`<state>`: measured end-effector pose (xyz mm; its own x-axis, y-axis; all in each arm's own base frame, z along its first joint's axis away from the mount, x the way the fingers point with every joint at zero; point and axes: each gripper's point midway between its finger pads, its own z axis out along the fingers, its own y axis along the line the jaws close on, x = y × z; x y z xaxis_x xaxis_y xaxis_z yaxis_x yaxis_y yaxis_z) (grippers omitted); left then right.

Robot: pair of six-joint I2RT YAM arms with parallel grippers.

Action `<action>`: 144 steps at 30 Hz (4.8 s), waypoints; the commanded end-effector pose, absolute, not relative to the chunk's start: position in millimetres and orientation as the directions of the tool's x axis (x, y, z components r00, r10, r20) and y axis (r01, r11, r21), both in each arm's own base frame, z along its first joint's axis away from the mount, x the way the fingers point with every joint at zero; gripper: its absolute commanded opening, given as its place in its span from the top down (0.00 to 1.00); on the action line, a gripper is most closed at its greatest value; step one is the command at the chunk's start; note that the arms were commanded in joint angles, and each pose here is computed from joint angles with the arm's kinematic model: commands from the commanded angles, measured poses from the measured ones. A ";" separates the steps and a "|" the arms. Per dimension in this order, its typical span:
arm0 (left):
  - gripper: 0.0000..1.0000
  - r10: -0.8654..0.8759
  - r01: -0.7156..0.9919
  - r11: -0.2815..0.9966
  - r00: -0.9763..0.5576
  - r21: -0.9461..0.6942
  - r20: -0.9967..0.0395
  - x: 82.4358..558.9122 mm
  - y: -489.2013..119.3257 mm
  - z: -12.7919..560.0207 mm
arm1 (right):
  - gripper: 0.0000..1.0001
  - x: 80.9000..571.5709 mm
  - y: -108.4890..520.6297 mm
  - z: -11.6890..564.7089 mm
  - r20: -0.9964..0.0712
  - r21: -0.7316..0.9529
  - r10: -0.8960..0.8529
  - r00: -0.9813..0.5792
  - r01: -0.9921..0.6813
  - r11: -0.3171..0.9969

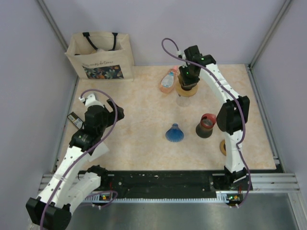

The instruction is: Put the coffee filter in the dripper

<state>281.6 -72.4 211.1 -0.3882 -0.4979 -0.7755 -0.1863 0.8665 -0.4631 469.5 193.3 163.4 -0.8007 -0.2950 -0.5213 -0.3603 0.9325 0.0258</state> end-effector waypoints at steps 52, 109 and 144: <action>0.01 -0.504 -0.175 0.863 -0.359 -0.474 -0.785 282.9 -69.7 218.7 | 0.83 472.8 198.2 157.9 -0.509 -0.003 -0.286 -0.812 -0.331 0.944; 0.01 -0.512 -0.166 0.857 -0.371 -0.487 -0.774 281.7 -72.7 214.6 | 0.83 479.0 199.5 220.9 -0.635 0.014 -0.231 -0.737 -0.311 0.950; 0.01 -0.517 -0.145 0.853 -0.373 -0.501 -0.771 284.1 -77.3 218.2 | 0.72 462.0 191.8 292.5 -0.743 0.026 -0.187 -0.642 -0.307 0.951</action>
